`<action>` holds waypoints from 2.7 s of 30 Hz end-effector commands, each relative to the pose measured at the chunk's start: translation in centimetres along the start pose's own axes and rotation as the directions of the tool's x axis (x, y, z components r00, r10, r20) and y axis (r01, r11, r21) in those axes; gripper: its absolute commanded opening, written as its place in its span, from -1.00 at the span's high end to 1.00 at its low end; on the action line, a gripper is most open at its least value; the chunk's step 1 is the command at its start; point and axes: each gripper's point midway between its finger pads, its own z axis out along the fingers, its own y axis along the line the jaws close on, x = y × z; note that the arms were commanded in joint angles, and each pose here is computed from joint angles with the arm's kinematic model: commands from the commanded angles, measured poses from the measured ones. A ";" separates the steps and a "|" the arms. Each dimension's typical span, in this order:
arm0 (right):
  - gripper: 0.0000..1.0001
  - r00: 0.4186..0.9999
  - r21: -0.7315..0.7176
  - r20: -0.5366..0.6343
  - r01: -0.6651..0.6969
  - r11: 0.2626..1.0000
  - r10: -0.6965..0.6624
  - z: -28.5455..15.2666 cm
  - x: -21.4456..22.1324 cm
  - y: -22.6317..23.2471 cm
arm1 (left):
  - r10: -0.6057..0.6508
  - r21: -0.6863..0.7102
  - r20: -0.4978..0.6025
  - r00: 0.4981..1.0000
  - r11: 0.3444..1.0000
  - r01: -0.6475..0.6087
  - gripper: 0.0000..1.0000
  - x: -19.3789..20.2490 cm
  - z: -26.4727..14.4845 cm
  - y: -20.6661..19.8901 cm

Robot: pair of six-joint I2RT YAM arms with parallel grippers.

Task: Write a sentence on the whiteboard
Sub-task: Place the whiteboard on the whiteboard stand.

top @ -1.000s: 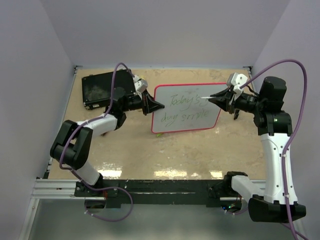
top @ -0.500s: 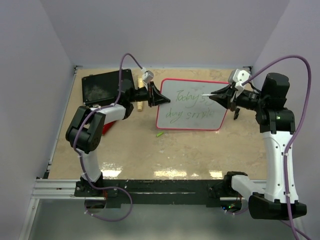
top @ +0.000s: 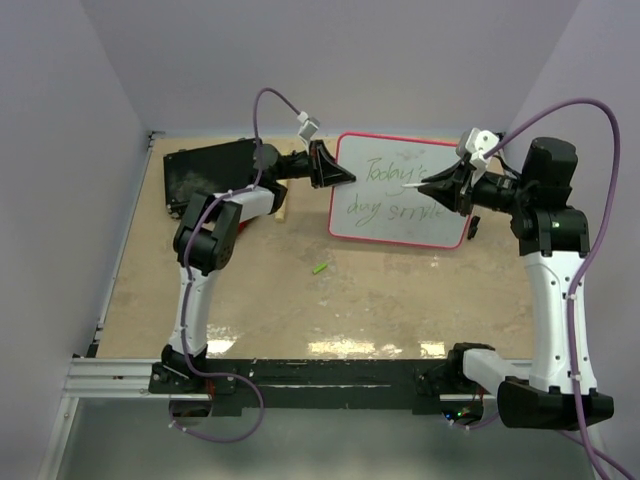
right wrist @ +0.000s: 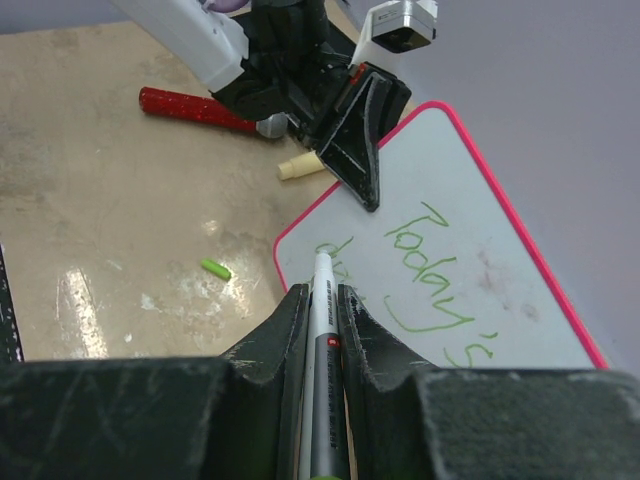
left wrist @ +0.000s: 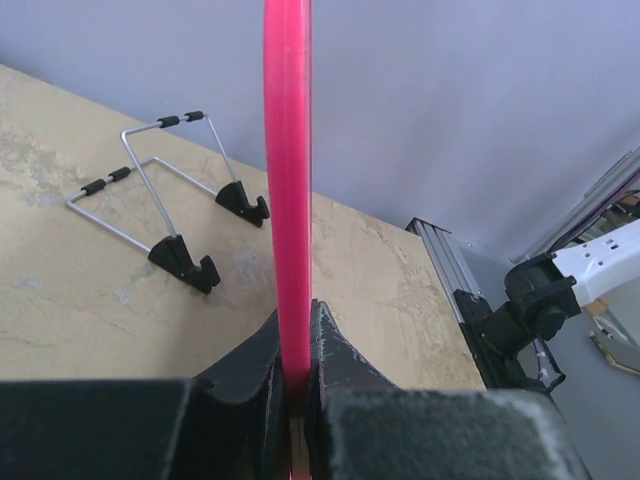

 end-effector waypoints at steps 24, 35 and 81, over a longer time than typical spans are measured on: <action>1.00 1.000 0.023 0.005 -0.004 1.000 0.003 -0.2 -1.0 -1.3 | 0.085 0.053 0.214 0.973 0.994 -0.099 1.00 -8.8 8.4 3.2; 1.00 1.000 0.028 0.012 -0.011 1.000 0.011 -0.5 -1.0 -1.6 | 0.151 -0.009 0.260 0.954 0.988 -0.154 1.00 -9.5 11.0 3.7; 1.00 0.998 0.013 -0.002 -0.068 0.998 0.068 -0.1 0.8 -2.3 | 0.398 -0.182 0.339 0.853 0.917 -0.355 1.00 -9.2 11.9 7.4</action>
